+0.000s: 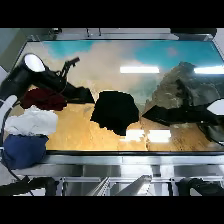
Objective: Fold the shirts.
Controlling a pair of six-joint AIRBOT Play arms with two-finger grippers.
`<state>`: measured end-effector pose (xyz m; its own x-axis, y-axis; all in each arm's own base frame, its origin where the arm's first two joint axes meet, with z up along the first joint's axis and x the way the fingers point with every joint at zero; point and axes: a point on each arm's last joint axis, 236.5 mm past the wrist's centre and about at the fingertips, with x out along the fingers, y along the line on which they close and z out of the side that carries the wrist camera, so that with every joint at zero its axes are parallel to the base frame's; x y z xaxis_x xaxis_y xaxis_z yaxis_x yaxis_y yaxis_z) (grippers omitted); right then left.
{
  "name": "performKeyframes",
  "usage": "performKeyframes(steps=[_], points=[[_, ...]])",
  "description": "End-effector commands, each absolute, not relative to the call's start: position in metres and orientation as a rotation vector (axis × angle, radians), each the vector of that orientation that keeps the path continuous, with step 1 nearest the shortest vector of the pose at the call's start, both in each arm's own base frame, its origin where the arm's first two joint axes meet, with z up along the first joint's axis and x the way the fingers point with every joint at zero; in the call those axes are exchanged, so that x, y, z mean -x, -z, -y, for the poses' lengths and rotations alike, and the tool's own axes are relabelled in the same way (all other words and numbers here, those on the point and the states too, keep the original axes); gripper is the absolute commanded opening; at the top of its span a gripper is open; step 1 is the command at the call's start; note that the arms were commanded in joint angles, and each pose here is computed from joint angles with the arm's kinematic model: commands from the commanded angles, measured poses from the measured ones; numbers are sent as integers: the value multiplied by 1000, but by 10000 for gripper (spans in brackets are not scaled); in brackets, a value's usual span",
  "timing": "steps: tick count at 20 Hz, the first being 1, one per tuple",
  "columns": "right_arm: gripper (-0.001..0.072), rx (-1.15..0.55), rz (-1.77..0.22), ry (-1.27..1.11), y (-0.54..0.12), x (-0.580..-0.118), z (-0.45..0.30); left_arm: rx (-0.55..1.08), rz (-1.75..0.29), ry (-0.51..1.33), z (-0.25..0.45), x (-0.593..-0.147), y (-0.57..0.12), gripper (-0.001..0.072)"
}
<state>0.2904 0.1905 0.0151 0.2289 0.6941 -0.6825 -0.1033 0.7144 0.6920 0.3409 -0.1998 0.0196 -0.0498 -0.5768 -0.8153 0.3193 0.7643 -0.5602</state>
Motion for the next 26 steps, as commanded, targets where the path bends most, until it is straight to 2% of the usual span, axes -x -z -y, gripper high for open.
performKeyframes(steps=[1, 4, 5, 6, 7, 8, 10, 11, 12, 17, 21, 23, 26], points=[[678, -548, -1274, -595, 35, -296, -220, 306, -1468, 739, 205, -318, 34, 713], [666, -630, -1260, -631, 62, -311, -249, 381, -1416, 805, 234, -329, 50, 704], [591, -672, -1242, -660, 64, -317, -258, 380, -1420, 832, 242, -332, 55, 704], [484, -701, -1217, -683, 65, -324, -264, 372, -1437, 844, 248, -334, 62, 704], [456, -725, -1202, -692, 67, -329, -267, 367, -1457, 855, 253, -335, 69, 703], [443, -746, -1199, -690, 69, -333, -269, 364, -1476, 866, 258, -335, 75, 637], [99, -719, -1179, -712, 70, -336, -271, 355, -1500, 901, 265, -338, 76, 338], [70, -717, -1168, -717, 66, -339, -271, 351, -1499, 920, 267, -341, 72, 121], [16, -709, -1150, -727, 59, -343, -272, 340, -1486, 941, 270, -345, 64, -2], [16, -673, -958, -799, -15, -369, -270, 297, -1282, 1038, 284, -369, -24, -4], [15, -557, -631, -931, -156, -372, -264, 263, -972, 1160, 299, -364, -159, -4], [15, -462, -411, -975, -248, -355, -254, 178, -761, 1209, 302, -343, -244, -4], [16, -235, -56, -1003, -386, -288, -233, 69, -403, 1275, 303, -278, -380, 14]])
